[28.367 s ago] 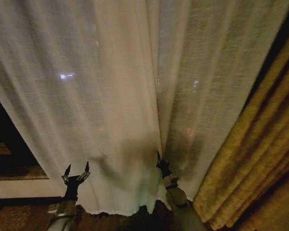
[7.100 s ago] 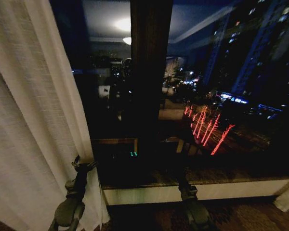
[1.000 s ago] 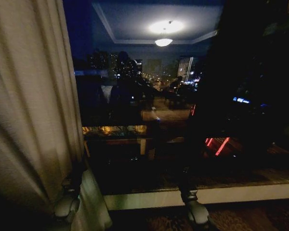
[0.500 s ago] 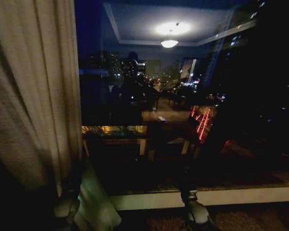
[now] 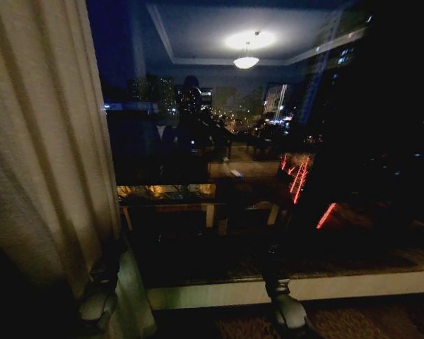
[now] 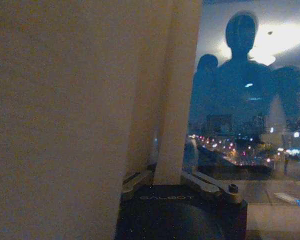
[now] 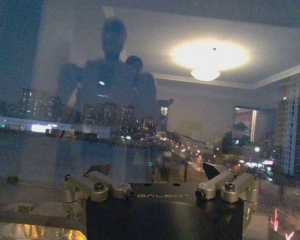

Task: Open the curtains by pulling them apart, changing their state from closed to fully open.

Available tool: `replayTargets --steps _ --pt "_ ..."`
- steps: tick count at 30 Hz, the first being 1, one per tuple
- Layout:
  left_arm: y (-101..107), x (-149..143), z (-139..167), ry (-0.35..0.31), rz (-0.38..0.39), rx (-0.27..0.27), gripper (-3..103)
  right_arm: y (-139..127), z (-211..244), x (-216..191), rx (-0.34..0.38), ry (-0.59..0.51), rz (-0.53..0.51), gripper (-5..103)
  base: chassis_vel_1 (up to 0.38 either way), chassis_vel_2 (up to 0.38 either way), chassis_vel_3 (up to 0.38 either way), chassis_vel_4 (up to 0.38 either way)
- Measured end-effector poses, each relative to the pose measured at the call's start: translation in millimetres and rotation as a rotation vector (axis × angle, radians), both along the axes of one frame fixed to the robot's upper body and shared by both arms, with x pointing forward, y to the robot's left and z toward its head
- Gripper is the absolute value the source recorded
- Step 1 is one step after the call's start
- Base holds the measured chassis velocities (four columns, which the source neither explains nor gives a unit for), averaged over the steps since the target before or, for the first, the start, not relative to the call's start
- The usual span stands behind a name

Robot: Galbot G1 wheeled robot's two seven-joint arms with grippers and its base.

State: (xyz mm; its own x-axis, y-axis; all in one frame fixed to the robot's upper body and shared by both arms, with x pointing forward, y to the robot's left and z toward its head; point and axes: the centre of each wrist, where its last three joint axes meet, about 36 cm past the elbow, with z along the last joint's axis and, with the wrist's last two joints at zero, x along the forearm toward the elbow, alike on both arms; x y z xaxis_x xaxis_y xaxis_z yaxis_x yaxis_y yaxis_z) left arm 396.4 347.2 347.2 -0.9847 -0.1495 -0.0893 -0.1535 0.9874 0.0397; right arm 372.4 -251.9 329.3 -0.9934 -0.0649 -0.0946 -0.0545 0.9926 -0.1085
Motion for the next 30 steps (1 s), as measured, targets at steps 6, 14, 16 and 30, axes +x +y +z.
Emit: replayTargets --steps 6,14,16,30 --pt "-0.5 1.0 -0.1 -0.001 0.001 -0.001 0 0.0 0.0 0.0 0.000 0.000 0.000 100 0.000 0.000 0.000 0.000" --pt "10.1 6.9 -2.5 0.001 0.047 -0.004 0 0.0 0.0 0.0 0.000 0.000 0.000 100 -0.034 -0.029 0.019 0.023" --pt "18.5 9.6 -2.2 -0.001 0.074 0.000 0 0.0 0.0 0.0 0.000 0.000 0.000 100 -0.055 -0.048 0.066 0.059" --pt "88.1 15.0 7.6 -0.010 0.293 0.036 0 0.0 0.0 0.0 0.000 0.000 0.000 100 -0.007 -0.006 0.008 0.009"
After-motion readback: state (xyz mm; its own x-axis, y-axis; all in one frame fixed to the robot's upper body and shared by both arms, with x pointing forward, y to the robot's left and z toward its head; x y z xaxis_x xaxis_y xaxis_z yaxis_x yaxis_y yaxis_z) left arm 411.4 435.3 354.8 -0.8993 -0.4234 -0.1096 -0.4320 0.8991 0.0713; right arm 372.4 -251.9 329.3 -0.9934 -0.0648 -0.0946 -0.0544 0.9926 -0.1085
